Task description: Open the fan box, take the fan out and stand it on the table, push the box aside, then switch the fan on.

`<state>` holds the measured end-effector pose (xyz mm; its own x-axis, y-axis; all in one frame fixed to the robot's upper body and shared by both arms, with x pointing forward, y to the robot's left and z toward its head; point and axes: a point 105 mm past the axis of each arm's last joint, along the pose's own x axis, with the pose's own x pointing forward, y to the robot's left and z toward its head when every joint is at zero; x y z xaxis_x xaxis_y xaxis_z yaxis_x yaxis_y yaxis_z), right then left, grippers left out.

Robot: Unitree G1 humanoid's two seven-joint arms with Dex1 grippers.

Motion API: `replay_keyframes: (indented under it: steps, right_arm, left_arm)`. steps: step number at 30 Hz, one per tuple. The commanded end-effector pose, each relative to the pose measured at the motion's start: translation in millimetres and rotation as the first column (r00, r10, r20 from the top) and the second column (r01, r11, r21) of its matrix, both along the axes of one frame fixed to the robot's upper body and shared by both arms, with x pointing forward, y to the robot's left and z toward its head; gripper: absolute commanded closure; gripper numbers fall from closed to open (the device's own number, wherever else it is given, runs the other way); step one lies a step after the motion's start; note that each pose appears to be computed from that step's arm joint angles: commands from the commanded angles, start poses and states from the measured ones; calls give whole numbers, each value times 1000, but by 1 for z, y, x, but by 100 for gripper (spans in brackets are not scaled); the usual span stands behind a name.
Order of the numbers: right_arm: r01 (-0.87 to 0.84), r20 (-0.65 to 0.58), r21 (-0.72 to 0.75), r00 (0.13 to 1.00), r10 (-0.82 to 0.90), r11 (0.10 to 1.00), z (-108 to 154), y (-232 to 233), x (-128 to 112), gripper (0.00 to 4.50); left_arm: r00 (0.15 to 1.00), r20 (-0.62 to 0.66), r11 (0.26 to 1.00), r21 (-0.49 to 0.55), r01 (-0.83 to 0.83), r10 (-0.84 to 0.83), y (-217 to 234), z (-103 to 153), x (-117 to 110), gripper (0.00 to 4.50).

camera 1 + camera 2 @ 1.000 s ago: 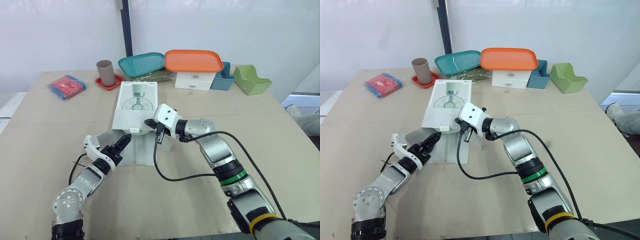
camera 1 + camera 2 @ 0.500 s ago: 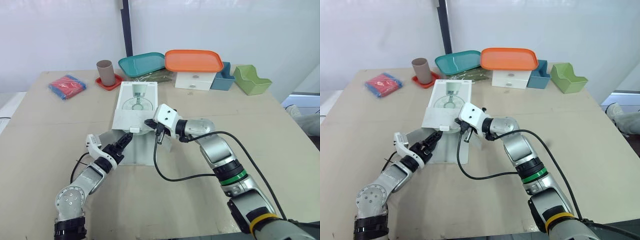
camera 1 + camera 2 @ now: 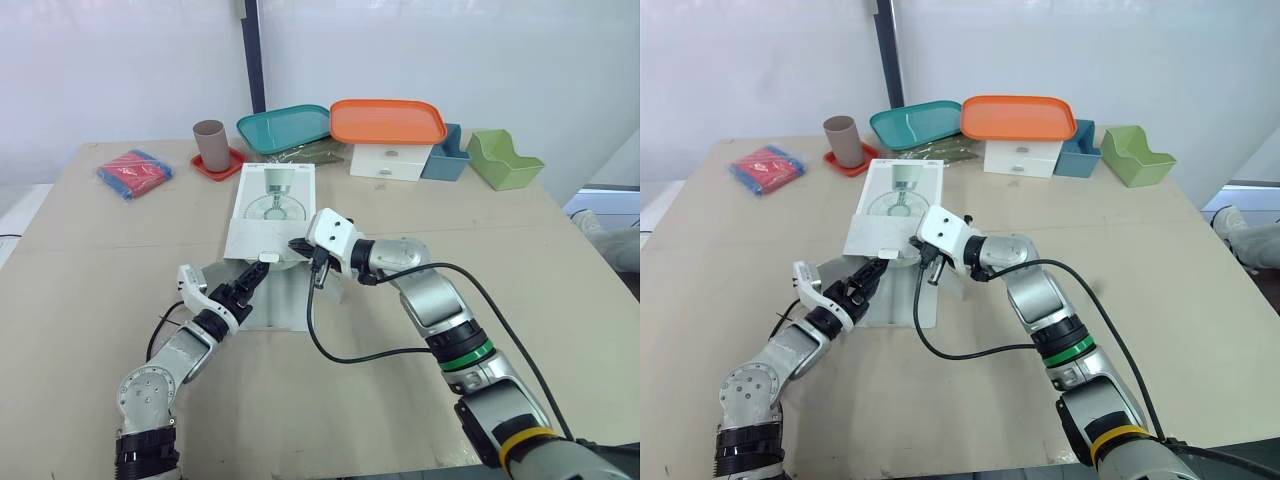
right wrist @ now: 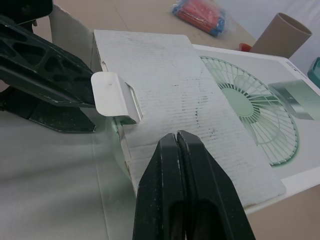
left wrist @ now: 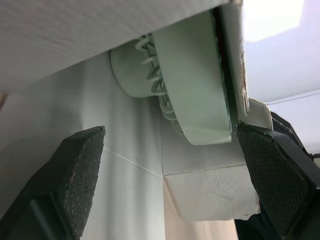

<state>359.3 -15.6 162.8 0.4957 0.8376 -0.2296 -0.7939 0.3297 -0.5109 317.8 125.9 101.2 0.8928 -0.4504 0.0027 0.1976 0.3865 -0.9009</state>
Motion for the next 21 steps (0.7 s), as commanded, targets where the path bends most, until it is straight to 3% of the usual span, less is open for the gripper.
replay_keyframes:
  steps: [1, 15, 19, 21]
  right_arm:
    - [-9, -3, -10, 1000, 9, 1000, -2, 2, -3, 450]
    - [-2, -1, -10, 1000, 2, 1000, -2, 1, -2, 450]
    - [1, 1, -9, 1000, -1, 1000, -1, 1, -2, 450]
    - [2, 1, -8, 1000, -2, 1000, -1, 1, -2, 450]
  left_arm:
    - [999, 42, 1000, -16, 20, -20, -5, 8, 2, 7]
    - [995, 77, 997, -28, 69, -67, -14, 10, 16, 7]
    - [993, 93, 996, -35, 78, -74, -17, 13, 18, 102]
    - [992, 95, 996, -37, 85, -81, -19, 13, 17, 180]
